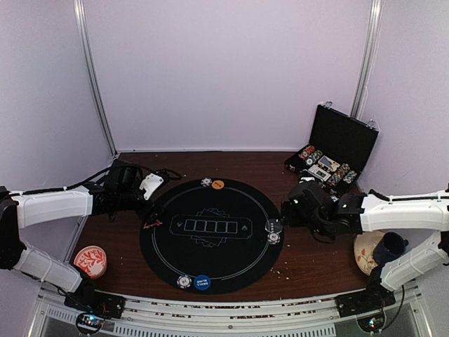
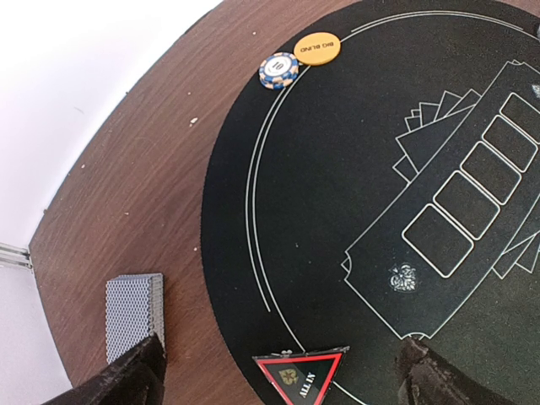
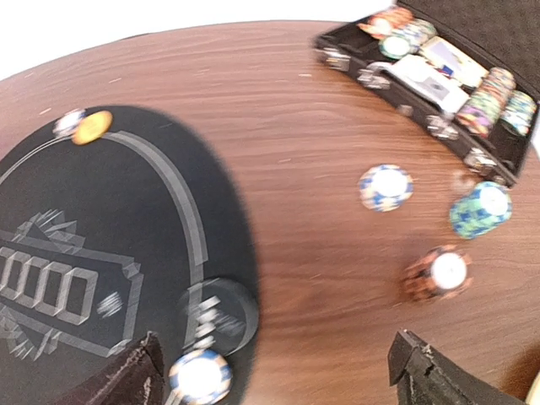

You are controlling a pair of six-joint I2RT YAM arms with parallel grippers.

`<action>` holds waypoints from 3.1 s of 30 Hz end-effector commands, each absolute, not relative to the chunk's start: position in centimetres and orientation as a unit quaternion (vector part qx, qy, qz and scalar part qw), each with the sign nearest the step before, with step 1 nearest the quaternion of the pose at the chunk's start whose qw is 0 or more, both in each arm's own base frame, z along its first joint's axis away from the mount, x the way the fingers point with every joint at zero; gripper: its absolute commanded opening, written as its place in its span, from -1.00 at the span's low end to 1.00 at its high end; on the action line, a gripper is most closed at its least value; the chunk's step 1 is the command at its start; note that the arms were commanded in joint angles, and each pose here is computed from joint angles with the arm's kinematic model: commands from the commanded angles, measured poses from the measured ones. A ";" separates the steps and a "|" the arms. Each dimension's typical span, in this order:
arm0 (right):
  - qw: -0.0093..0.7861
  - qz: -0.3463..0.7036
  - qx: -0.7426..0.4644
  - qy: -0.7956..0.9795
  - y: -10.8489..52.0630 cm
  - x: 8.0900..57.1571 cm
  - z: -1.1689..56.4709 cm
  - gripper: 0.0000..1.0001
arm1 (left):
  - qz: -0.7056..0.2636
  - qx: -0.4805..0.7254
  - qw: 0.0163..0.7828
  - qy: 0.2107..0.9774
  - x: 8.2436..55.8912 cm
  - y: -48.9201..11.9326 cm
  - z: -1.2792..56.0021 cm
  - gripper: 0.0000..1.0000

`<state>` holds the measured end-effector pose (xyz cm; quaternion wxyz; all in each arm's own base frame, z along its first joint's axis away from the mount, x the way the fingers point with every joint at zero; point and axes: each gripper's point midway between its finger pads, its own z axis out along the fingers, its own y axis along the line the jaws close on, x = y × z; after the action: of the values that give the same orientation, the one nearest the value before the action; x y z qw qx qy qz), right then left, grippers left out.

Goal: Distribute texas hold em gaming equipment
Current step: Place the poker chips pile in the dealer area, then pick up the pile of poker chips from the pile of poker chips.

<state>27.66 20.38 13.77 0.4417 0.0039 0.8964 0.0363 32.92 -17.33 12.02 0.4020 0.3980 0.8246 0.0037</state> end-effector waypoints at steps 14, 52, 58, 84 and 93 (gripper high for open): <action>0.386 -0.055 0.102 0.915 7.8 32.5 8.6 0.92 | 0.002 0.389 0.421 0.820 33.4 -17.4 12.7 0.96; 0.377 -0.103 0.224 0.893 1.7 39.2 6.9 0.62 | -0.002 0.391 0.419 0.820 33.3 -17.5 12.5 0.96; 0.380 -0.102 0.237 0.888 0.7 38.9 6.8 0.54 | -0.004 0.391 0.420 0.819 33.3 -17.6 12.7 0.96; 0.356 -0.103 0.230 0.900 0.5 39.1 4.6 0.16 | -0.007 0.391 0.422 0.818 33.2 -17.6 12.8 0.96; 0.357 -0.104 0.231 0.899 0.5 39.1 4.7 -0.06 | -0.007 0.391 0.423 0.817 33.2 -17.6 12.9 0.96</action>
<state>38.93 0.95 4.80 0.3544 0.2272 0.9020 -0.0957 32.85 -17.45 12.05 0.4024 0.3994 0.8237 -0.0002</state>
